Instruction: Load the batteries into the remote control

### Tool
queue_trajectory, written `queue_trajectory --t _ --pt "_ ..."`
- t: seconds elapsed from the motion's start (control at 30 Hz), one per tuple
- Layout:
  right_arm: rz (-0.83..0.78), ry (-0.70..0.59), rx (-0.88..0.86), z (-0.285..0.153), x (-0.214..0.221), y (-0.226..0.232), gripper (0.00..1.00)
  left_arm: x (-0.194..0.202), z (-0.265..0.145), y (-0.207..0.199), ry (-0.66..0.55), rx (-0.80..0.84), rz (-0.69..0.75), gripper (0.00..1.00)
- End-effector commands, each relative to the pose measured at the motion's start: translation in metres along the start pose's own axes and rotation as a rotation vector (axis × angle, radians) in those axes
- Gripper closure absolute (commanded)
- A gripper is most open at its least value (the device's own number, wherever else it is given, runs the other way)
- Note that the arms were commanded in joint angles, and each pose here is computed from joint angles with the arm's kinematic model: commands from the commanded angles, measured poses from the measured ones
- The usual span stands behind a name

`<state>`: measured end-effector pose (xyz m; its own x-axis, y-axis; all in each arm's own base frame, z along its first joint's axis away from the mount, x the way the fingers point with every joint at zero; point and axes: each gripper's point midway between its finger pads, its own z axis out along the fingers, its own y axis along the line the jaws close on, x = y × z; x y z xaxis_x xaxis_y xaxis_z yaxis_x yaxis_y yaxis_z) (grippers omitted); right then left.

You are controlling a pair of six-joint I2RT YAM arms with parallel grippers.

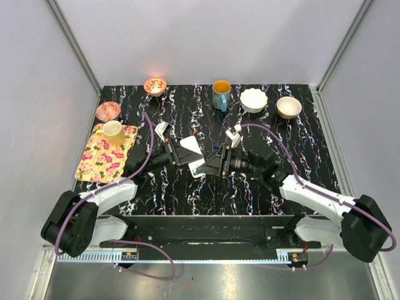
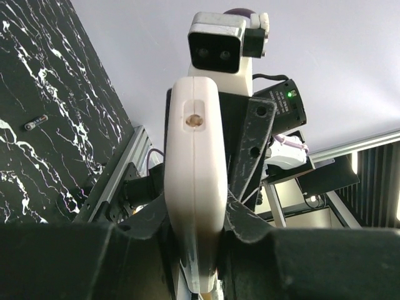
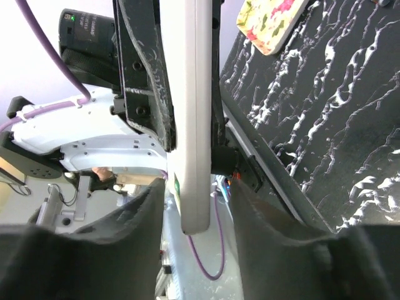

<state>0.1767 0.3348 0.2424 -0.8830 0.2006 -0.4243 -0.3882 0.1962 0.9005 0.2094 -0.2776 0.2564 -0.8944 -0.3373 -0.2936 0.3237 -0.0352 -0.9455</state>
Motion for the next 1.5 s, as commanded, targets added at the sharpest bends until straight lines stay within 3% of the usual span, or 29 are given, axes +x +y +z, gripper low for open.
queue_trajectory --t 0.0,0.1,0.2,0.3,0.33,0.53,0.7,0.8,0.93,1.07,1.2,1.23,1.3,1.37,1.43,1.47 --pt "-0.043 -0.017 -0.002 -0.007 -0.015 0.015 0.36 -0.001 -0.003 -0.015 -0.025 0.048 0.067 1.0" --pt "-0.09 -0.011 0.023 -0.018 -0.017 0.022 0.09 -0.007 -0.005 -0.009 -0.052 0.021 0.071 1.0" --pt "-0.17 -0.012 0.075 -0.033 -0.02 0.029 0.02 -0.012 -0.007 -0.006 -0.07 0.002 0.079 1.0" --pt "-0.245 -0.036 0.183 -0.048 -0.025 0.022 0.01 -0.016 -0.009 -0.003 -0.078 -0.01 0.086 1.0" --pt "-0.26 -0.101 0.259 -0.053 -0.037 0.012 0.01 -0.017 -0.01 -0.001 -0.081 -0.02 0.089 1.0" --pt "-0.211 -0.307 0.775 -0.101 -0.053 -0.099 0.03 -0.012 -0.02 0.015 -0.087 -0.09 0.117 1.0" --pt "-0.208 -0.236 0.941 -0.11 -0.038 -0.144 0.09 -0.004 -0.034 0.015 -0.096 -0.117 0.15 1.0" --pt "-0.231 -0.319 1.105 -0.135 -0.051 -0.164 0.01 0.0 -0.042 0.015 -0.113 -0.131 0.16 1.0" --pt "-0.267 -0.328 1.236 -0.153 -0.053 -0.181 0.0 0.007 -0.052 0.014 -0.131 -0.122 0.154 1.0" --pt "-0.284 -0.254 1.245 -0.145 -0.049 -0.188 0.11 0.01 -0.056 0.012 -0.133 -0.113 0.163 1.0" --pt "-0.252 -0.242 1.318 -0.153 -0.047 -0.198 0.37 0.011 -0.058 0.014 -0.133 -0.113 0.163 1.0" --pt "-0.218 -0.247 1.338 -0.158 -0.045 -0.202 0.55 0.013 -0.059 0.015 -0.129 -0.111 0.159 1.0" --pt "-0.172 -0.233 1.329 -0.159 -0.039 -0.207 0.6 0.013 -0.058 0.014 -0.124 -0.101 0.16 1.0" --pt "-0.133 -0.249 1.325 -0.159 -0.038 -0.209 0.41 0.014 -0.058 0.015 -0.119 -0.097 0.155 1.0" --pt "-0.094 -0.256 1.315 -0.156 -0.035 -0.209 0.33 0.014 -0.057 0.015 -0.109 -0.092 0.15 1.0" --pt "-0.081 -0.255 1.324 -0.157 -0.034 -0.211 0.24 0.014 -0.057 0.014 -0.11 -0.088 0.153 1.0"
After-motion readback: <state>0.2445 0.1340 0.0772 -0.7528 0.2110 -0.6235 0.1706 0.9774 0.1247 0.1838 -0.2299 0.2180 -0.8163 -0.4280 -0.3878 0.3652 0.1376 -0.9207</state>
